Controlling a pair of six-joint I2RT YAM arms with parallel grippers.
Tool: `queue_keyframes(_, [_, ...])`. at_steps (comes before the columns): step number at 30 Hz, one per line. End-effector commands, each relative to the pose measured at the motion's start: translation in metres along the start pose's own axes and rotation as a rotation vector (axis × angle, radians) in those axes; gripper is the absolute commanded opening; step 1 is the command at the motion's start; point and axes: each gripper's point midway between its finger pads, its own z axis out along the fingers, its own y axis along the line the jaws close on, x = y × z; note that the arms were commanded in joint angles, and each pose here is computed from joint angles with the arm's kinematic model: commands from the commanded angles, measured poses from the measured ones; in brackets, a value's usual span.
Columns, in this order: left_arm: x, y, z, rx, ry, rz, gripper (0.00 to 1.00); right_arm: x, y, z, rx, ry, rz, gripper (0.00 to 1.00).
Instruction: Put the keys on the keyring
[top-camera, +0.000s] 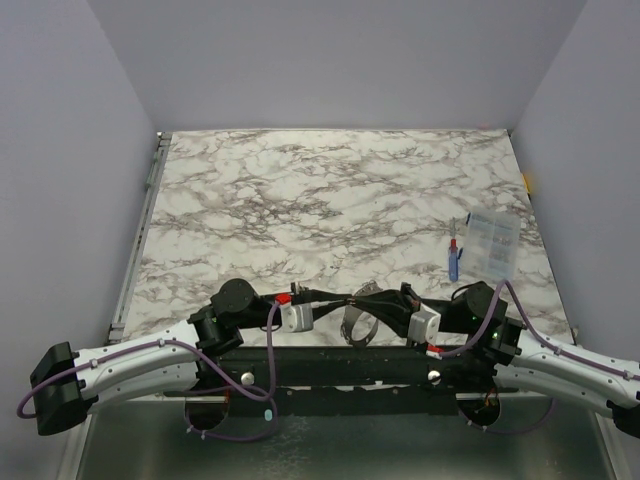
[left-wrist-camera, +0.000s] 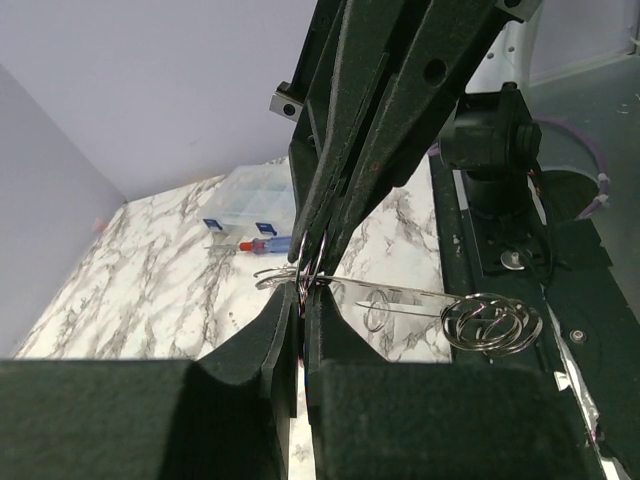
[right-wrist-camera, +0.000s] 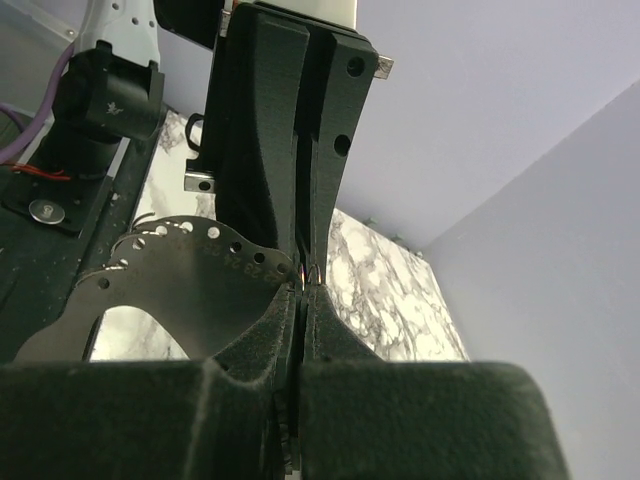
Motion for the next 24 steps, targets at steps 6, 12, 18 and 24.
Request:
queue_keyframes(6, [-0.004,0.004,0.000,-0.024,-0.017,0.004,0.00,-0.003,0.002,0.002,-0.009,-0.023,0.012,0.01])
queue_keyframes(12, [0.004,0.015,-0.002,-0.080,0.037,0.007,0.00,0.005,-0.002,-0.002,0.023,0.022,0.002,0.16])
queue_keyframes(18, [0.009,0.023,-0.004,-0.123,0.069,0.013,0.00,0.012,-0.005,-0.004,0.036,0.064,-0.009,0.28])
queue_keyframes(24, [0.019,0.027,-0.004,-0.139,0.123,0.022,0.00,0.022,-0.007,-0.007,0.045,0.121,-0.014,0.36])
